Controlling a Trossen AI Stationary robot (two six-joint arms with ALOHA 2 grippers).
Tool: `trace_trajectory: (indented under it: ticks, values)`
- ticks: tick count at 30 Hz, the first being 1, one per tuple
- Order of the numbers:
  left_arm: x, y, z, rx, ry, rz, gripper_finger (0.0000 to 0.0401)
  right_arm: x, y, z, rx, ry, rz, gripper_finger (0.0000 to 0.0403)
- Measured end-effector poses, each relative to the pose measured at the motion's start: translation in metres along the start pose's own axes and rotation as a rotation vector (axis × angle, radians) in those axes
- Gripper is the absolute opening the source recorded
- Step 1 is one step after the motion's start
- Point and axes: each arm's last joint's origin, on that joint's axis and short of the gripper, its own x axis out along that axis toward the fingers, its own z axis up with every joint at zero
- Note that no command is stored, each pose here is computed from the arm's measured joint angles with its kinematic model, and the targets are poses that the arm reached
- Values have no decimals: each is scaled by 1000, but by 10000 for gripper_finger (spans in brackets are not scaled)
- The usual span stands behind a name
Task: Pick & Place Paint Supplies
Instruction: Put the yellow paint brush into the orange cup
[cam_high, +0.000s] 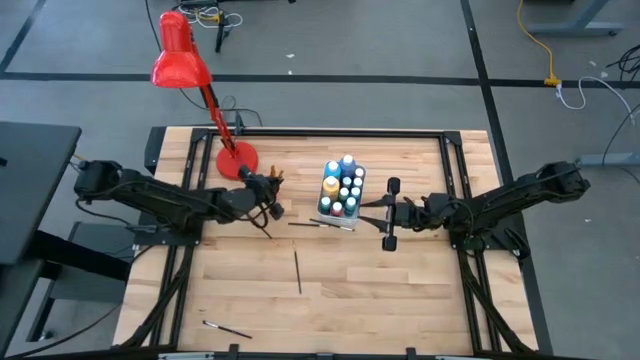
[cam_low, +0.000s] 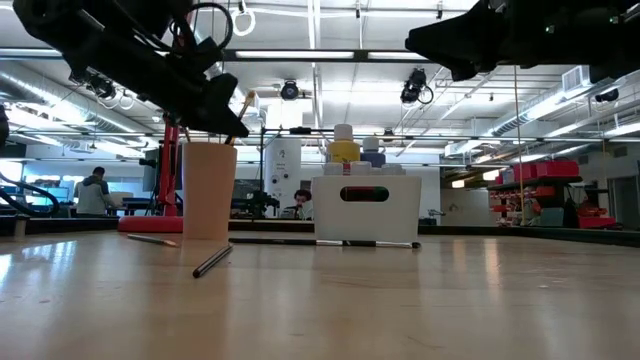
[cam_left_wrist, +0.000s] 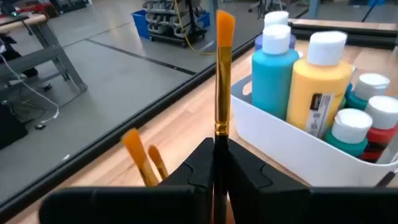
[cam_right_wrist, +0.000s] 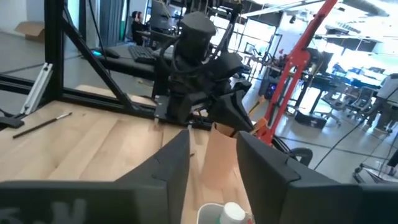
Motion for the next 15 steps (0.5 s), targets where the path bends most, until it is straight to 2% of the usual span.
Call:
trace_trajectory:
  ticks: [6, 15]
  values:
    - [2, 2, -2, -32, -13, 125, 55, 0, 0, -1, 3, 6, 2, 153]
    - [1, 1, -2, -38, -12, 103, 74, 0, 0, 0, -1, 3, 2, 166]
